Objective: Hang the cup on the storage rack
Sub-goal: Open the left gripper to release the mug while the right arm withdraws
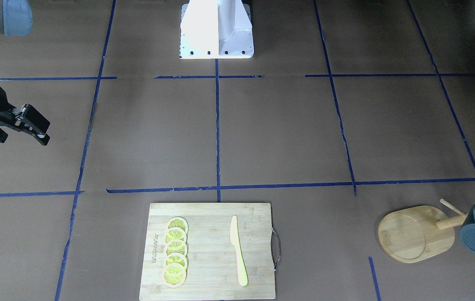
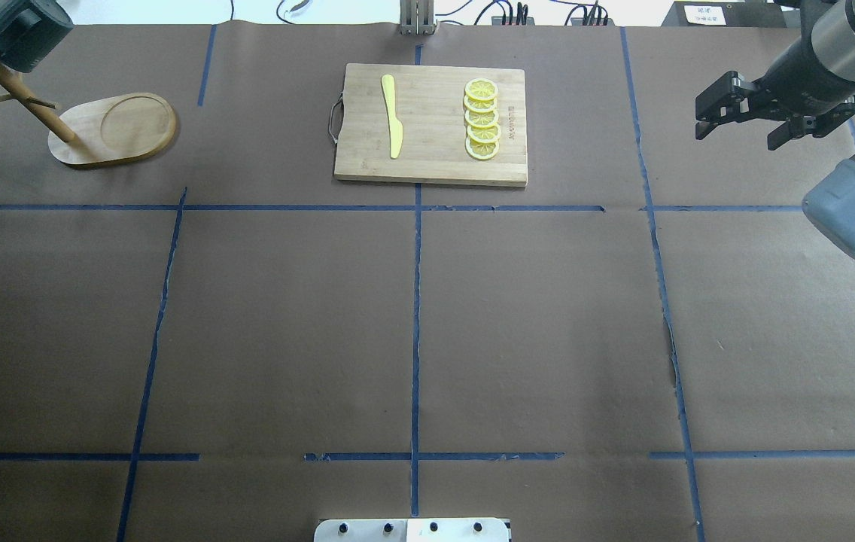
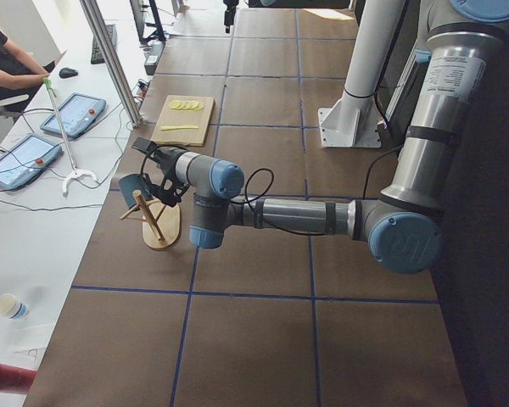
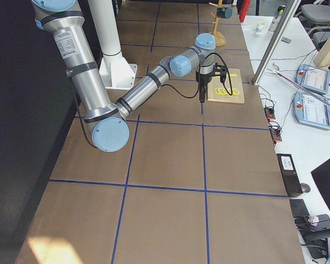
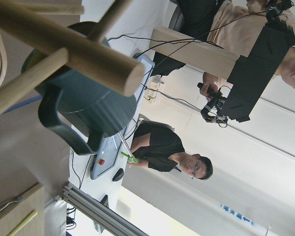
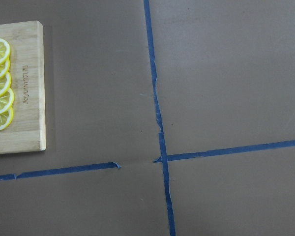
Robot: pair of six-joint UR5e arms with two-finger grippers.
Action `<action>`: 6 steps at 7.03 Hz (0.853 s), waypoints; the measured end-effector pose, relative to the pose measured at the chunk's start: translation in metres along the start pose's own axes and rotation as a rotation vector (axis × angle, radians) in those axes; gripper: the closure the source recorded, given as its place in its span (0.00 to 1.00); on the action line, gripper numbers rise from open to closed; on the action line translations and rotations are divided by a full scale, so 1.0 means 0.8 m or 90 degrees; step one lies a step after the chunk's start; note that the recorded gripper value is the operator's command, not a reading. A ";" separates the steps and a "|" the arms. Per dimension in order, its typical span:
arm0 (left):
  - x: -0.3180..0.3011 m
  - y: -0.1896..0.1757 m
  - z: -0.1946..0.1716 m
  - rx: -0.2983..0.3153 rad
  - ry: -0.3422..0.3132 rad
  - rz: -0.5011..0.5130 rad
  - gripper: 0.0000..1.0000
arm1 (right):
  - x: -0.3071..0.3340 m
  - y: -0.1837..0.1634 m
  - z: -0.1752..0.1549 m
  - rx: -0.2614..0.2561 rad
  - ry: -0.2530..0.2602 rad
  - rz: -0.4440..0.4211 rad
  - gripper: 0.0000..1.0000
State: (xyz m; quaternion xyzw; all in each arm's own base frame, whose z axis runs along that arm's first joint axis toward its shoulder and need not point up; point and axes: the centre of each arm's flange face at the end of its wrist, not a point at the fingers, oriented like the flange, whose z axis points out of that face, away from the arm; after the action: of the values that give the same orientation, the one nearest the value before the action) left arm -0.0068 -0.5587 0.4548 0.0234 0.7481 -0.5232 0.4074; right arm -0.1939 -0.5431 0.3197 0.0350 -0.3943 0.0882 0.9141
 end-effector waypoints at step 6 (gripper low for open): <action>0.030 -0.094 -0.080 0.125 -0.267 0.736 0.00 | 0.117 -0.016 0.009 -0.008 0.047 -0.056 0.00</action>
State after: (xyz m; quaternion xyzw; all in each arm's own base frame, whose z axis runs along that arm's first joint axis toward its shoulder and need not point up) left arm -0.0950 -0.5506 0.5052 0.3590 0.4670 -0.2778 0.7588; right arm -0.1333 -0.5439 0.3928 0.0429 -0.3587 0.0468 0.9313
